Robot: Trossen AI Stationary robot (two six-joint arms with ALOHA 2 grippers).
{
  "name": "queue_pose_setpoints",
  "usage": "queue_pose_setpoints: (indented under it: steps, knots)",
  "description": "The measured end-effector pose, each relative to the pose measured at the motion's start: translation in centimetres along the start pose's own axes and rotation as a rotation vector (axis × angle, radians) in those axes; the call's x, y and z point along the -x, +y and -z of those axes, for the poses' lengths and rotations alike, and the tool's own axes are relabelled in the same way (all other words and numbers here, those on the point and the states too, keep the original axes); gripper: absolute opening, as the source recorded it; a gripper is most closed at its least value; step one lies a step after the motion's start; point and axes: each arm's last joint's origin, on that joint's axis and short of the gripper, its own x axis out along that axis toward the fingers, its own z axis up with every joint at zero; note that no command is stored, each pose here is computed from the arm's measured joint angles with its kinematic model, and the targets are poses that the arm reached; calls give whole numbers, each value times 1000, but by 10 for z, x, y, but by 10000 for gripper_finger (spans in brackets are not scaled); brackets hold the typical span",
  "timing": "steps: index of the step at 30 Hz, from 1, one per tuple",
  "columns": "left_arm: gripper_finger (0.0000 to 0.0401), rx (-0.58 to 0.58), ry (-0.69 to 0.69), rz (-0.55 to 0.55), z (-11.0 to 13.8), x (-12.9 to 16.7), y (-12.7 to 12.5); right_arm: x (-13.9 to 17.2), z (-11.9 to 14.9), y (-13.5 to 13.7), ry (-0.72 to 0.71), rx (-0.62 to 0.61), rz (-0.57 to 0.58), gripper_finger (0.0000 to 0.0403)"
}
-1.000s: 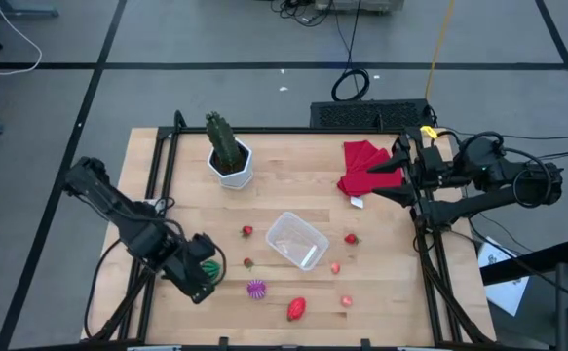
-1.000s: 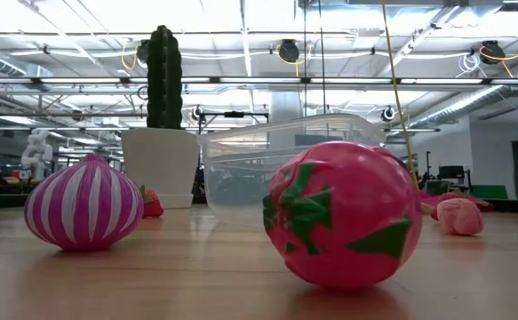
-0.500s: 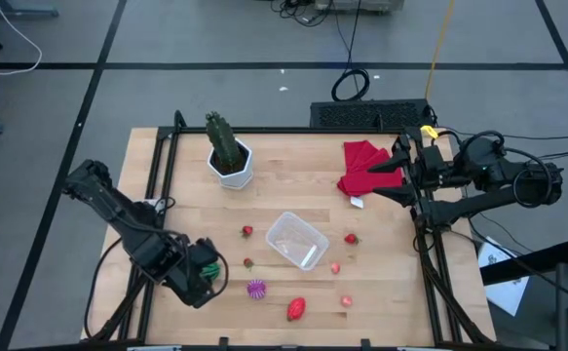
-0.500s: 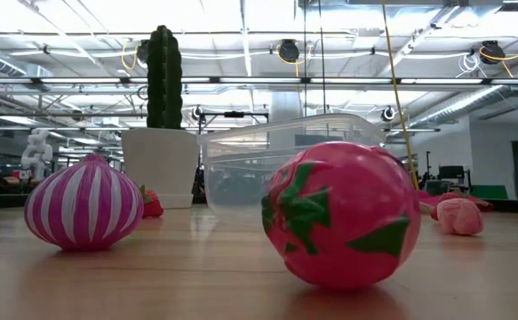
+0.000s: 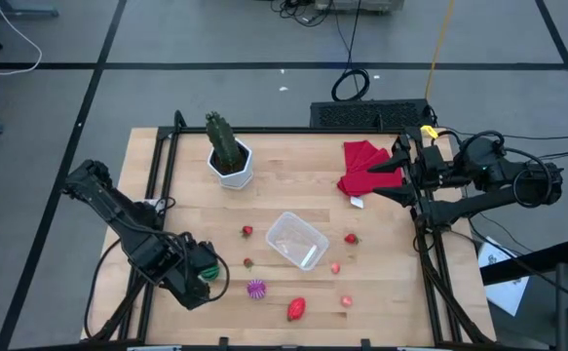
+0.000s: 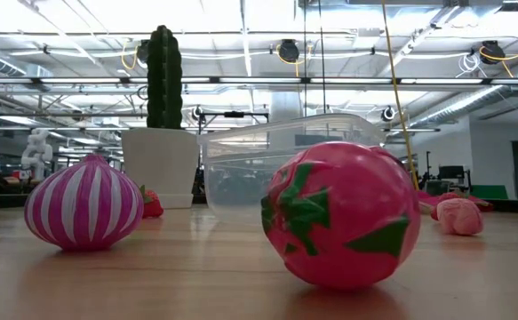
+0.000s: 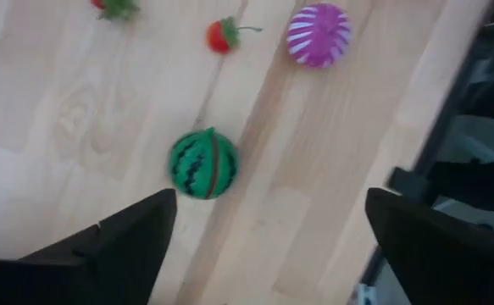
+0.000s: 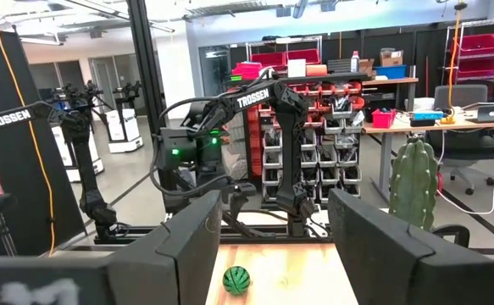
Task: Pick and placing Produce into tupperware
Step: Put the watermelon into the transparent bin
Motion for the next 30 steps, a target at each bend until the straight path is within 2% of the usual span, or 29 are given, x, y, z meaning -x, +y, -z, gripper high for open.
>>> queue_pose_setpoints:
  steps: [3,6,11,15,19,30]
  knots:
    - [381,3,18,-40,2,-2,4,0,0,0,0,0,0,209]
    - [361,84,35,-85,5,-8,8,0,0,0,0,0,0,209]
    - [343,117,76,-86,10,-28,11,0,0,0,0,0,0,209]
    - [340,82,86,-48,12,-38,9,0,0,0,0,-12,1,209]
    - [340,50,77,-64,11,-41,11,0,0,0,0,-14,0,209]
    - [340,101,70,-122,17,-60,20,0,1,0,8,-15,1,209]
